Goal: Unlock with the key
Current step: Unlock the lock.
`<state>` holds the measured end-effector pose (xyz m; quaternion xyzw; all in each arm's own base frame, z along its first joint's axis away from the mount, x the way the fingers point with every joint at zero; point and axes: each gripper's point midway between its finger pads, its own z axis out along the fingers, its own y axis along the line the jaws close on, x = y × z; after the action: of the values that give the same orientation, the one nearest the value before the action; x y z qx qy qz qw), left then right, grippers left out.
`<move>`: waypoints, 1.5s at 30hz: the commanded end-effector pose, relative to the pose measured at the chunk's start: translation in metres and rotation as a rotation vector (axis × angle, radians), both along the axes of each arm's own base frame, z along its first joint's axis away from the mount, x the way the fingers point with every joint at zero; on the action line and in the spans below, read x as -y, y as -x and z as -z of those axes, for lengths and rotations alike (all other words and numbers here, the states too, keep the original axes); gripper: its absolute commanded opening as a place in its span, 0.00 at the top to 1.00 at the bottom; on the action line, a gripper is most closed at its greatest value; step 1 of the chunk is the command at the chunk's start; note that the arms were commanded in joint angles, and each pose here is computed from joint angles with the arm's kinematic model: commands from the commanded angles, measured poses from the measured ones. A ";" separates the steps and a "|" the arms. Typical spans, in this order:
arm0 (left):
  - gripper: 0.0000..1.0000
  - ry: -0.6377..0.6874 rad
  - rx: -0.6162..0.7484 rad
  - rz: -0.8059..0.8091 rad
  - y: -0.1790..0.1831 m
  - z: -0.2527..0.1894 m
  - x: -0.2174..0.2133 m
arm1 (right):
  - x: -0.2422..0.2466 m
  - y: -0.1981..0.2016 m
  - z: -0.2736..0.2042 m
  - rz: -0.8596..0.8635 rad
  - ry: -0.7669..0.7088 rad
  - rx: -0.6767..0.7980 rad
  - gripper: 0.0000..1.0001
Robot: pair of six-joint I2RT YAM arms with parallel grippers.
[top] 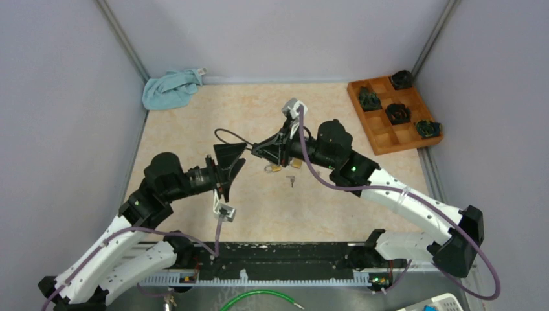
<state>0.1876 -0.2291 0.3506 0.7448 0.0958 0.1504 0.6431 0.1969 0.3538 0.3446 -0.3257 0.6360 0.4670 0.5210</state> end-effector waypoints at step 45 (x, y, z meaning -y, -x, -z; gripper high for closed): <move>0.71 0.008 -0.032 -0.098 -0.017 -0.004 -0.007 | -0.001 0.025 -0.014 -0.182 -0.106 -0.082 1.00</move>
<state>0.1992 -0.2262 0.3374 0.7545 0.1347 0.1492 0.6247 0.1868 0.3488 0.3420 -0.3106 0.6271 0.5412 0.4662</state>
